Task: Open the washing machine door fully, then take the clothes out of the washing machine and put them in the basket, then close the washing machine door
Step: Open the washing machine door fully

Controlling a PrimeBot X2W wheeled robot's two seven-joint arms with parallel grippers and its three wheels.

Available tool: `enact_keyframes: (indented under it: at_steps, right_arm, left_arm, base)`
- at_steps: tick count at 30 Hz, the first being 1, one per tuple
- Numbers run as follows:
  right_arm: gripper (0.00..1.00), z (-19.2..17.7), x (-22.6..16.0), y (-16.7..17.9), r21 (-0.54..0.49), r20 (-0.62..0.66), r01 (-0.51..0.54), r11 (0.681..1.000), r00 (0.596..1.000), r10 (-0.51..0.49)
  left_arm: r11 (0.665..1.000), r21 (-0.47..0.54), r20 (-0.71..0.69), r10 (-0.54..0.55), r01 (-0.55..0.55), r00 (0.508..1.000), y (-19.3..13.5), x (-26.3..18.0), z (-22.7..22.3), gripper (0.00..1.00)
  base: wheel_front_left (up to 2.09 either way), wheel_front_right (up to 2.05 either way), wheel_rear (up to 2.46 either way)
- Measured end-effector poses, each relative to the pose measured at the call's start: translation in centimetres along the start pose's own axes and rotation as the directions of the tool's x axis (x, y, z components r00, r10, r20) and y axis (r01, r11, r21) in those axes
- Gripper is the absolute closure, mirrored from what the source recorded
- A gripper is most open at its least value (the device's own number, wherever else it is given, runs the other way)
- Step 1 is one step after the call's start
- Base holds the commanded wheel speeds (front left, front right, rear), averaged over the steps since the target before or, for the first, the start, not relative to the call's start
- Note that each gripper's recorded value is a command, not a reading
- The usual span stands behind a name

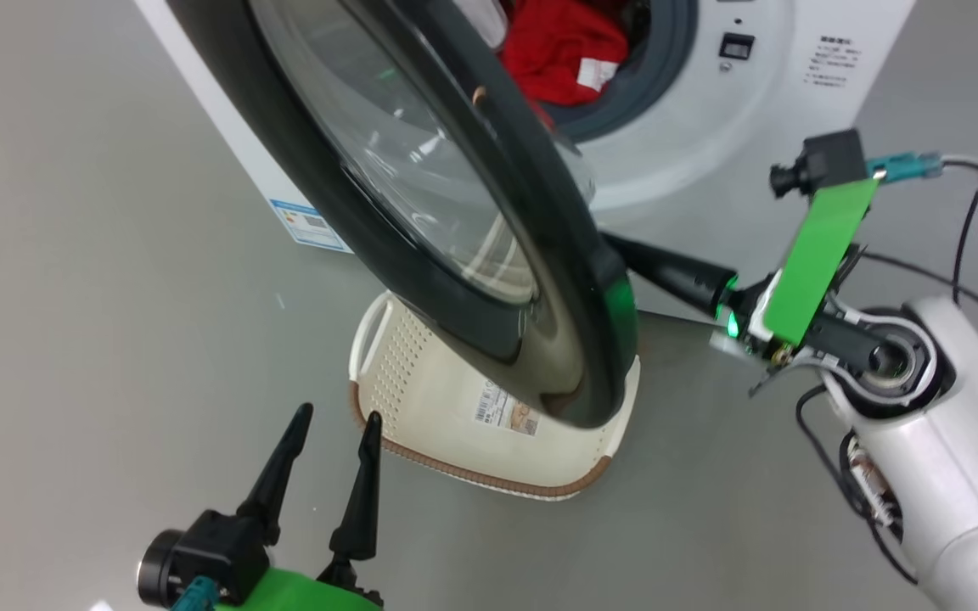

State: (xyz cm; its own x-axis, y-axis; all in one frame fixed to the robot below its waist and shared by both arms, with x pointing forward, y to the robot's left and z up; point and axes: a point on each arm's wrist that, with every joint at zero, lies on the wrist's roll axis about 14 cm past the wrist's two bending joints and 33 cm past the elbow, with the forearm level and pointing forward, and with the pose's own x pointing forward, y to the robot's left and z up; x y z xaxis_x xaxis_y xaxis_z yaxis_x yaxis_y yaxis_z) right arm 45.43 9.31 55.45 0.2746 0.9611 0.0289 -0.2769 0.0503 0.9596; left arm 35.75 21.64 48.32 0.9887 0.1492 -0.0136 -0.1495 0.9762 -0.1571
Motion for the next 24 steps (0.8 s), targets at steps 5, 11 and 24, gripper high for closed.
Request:
enact_keyframes:
  at_steps: [5,11,24]
  right_arm:
    - [1.00,-2.7,0.9,0.7,0.005,-0.061,-0.020,1.000,0.998,0.020]
    - [1.00,-5.1,2.1,1.5,-0.001,-0.129,-0.041,0.999,0.991,0.041]
    - [1.00,-9.4,4.5,3.0,-0.012,-0.252,-0.085,0.996,0.965,0.079]
  left_arm:
    - [0.999,-0.007,0.008,0.031,-0.031,0.999,0.9,-1.2,0.3,0.00]
    - [0.997,-0.017,0.014,0.071,-0.070,0.997,2.0,-2.5,0.6,0.00]
    - [0.987,-0.013,0.045,0.162,-0.161,0.986,4.6,-4.7,1.7,0.00]
  base:
    - [0.00,0.00,0.00]
    - [0.00,0.00,0.00]
    - [0.00,0.00,0.00]
